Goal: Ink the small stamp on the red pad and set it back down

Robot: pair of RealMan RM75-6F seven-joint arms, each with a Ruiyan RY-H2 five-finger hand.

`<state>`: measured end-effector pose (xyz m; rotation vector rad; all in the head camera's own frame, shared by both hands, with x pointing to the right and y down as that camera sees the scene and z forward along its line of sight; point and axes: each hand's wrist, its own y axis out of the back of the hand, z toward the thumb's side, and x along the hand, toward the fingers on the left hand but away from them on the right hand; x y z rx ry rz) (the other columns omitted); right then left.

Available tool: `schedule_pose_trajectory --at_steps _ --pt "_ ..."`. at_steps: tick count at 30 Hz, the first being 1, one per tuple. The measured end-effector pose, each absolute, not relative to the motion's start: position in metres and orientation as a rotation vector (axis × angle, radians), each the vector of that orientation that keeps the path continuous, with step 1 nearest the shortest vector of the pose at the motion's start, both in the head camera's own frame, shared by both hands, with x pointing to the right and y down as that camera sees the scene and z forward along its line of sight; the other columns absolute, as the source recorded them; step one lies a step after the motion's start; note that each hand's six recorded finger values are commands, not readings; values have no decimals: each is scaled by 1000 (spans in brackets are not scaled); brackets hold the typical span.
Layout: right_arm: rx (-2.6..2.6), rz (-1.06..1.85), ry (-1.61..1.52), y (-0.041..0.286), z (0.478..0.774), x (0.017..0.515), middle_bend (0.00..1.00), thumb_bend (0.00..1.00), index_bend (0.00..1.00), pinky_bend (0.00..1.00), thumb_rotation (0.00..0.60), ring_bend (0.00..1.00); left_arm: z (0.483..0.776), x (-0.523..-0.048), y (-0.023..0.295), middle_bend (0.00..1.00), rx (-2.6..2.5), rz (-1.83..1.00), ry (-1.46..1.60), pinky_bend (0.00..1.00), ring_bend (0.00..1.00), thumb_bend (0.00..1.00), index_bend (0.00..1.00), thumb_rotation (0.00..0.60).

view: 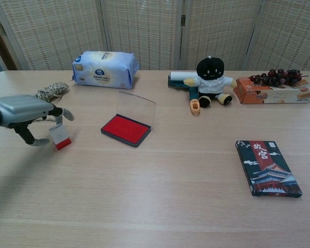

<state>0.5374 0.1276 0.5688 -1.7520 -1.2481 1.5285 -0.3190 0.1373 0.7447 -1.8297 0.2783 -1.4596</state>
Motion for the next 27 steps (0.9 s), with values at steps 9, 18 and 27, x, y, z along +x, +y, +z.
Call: schedule_pose_trajectory --at_steps 9,18,27 --pt "-1776 1510 -1227 130 569 529 0 454 20 0 600 0 710 -345 120 211 -1725 -1459 406 269 103 349 121 600" --pt "-1802 1534 -1129 146 579 505 0 454 20 0 600 0 655 -414 138 0 -1634 -1478 697 135 0 349 9 600" --pt "-1655 1603 -1012 168 587 489 0 454 20 0 600 0 622 -480 183 0 -1599 -1554 922 122 0 349 5 600"
